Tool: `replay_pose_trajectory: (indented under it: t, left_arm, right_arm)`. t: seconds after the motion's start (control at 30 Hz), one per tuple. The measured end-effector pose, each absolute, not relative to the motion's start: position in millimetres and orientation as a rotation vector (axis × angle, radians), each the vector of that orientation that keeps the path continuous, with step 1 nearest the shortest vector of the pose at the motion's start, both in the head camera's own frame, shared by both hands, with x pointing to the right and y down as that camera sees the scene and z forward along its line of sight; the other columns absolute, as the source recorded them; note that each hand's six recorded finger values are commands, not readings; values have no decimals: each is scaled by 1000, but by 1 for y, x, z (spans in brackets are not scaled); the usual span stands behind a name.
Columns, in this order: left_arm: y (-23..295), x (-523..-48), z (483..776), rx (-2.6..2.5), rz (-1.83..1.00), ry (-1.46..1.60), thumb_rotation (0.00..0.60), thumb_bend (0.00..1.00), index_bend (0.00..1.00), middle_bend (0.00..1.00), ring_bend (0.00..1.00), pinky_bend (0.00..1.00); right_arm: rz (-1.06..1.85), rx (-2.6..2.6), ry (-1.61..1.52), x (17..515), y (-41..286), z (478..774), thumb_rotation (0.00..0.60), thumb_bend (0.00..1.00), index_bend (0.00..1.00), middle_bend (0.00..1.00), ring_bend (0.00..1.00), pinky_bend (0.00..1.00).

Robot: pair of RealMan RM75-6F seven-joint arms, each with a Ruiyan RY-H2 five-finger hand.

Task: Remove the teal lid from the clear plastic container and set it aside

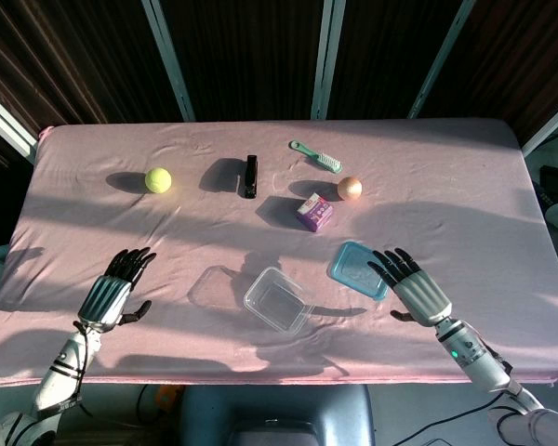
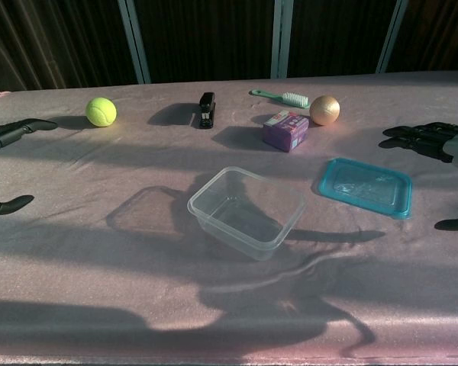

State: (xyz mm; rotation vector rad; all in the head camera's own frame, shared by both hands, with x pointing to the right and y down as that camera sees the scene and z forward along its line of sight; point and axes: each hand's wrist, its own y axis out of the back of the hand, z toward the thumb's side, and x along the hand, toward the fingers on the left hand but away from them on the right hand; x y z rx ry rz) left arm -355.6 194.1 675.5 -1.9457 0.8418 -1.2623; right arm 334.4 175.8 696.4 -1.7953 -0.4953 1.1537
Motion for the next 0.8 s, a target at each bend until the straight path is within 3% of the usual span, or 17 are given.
replay_pose_trajectory:
  t: [0.27, 0.47, 0.8]
  left_arm:
    - [225, -397, 634, -1809, -1409, 821, 600, 328, 0, 0, 0, 0]
    - [262, -437, 607, -1642, -1538, 909, 600, 327, 0, 0, 0, 0]
    - [275, -463, 619, -1649, -1542, 1013, 600, 329, 0, 0, 0, 0]
  right_arm:
    - [1273, -1752, -599, 367, 198, 636, 600, 115, 0, 0, 0, 0]
    - [1591, -1475, -803, 433, 229, 583, 600, 114, 0, 0, 0, 0]
    - [1676, -1398, -945, 471, 244, 557, 600, 116, 0, 0, 0, 0]
